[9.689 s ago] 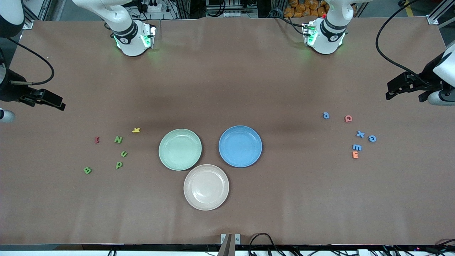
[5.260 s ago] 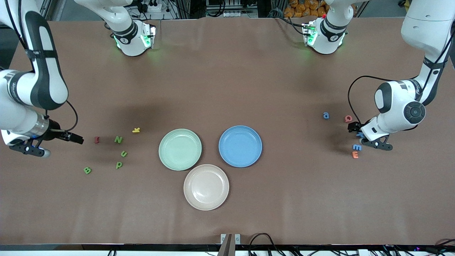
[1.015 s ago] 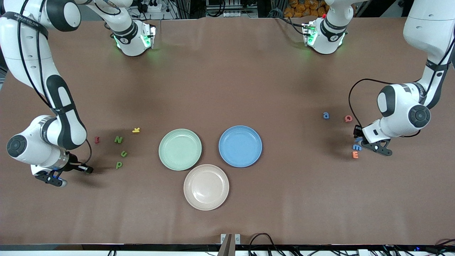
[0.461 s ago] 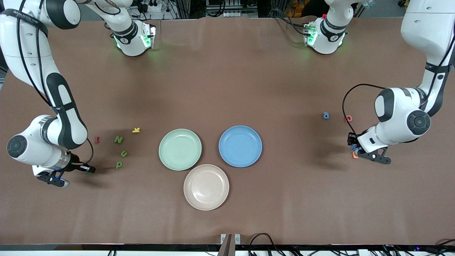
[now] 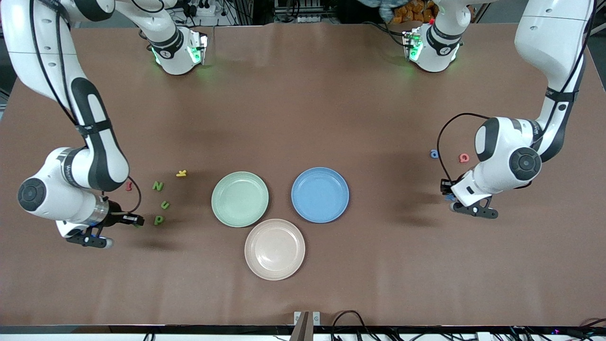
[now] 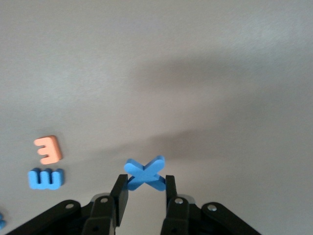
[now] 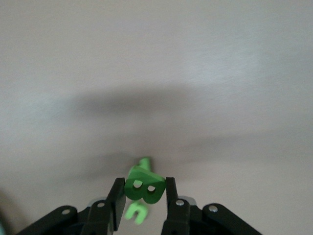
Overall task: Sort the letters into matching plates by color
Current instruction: 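Carry the green B to the green plate while the left gripper carries x, then release the B on the green plate while the left gripper lowers x onto blue plate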
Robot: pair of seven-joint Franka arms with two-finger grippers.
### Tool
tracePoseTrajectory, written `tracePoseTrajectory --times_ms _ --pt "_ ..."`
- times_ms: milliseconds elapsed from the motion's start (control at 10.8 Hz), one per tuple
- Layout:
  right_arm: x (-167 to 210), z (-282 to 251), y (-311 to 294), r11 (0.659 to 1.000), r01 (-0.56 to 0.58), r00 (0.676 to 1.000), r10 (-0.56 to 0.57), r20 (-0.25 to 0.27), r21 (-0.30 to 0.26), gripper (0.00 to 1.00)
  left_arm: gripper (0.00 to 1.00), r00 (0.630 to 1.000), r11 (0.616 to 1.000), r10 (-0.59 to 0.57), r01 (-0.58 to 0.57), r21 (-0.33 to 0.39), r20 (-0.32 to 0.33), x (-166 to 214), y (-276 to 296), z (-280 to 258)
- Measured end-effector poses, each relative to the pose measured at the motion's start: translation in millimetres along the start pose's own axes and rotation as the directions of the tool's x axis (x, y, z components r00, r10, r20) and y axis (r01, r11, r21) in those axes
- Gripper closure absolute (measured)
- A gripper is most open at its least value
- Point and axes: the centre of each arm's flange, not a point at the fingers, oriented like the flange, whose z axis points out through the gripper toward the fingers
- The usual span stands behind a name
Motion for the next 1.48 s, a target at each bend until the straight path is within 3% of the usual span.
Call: tracePoseTrajectory --times_ms 277,554,1200,1384,1476 --pt "-16 -11 -68 0.997 0.081 0.996 -0.081 0.039 0.004 0.62 0.65 0.998 0.998 -0.065 0.065 -0.010 -0.007 10 41 0" --pt "-41 -12 -152 0.985 0.174 0.984 -0.174 0.043 0.005 0.62 0.65 0.991 0.991 -0.132 0.132 -0.018 -0.013 14 93 -2" --pt "-112 2 -293 0.923 0.384 0.921 -0.384 0.064 0.005 0.62 0.65 0.966 0.966 -0.258 0.258 -0.029 -0.002 21 217 19" --pt "-122 4 -308 0.913 0.407 0.911 -0.406 0.067 0.004 0.59 0.65 0.960 0.959 -0.281 0.281 -0.033 -0.002 20 253 25" --pt "-122 4 -307 0.914 0.406 0.912 -0.405 0.067 0.003 0.49 0.65 0.956 0.955 -0.295 0.294 -0.037 -0.005 19 266 24"
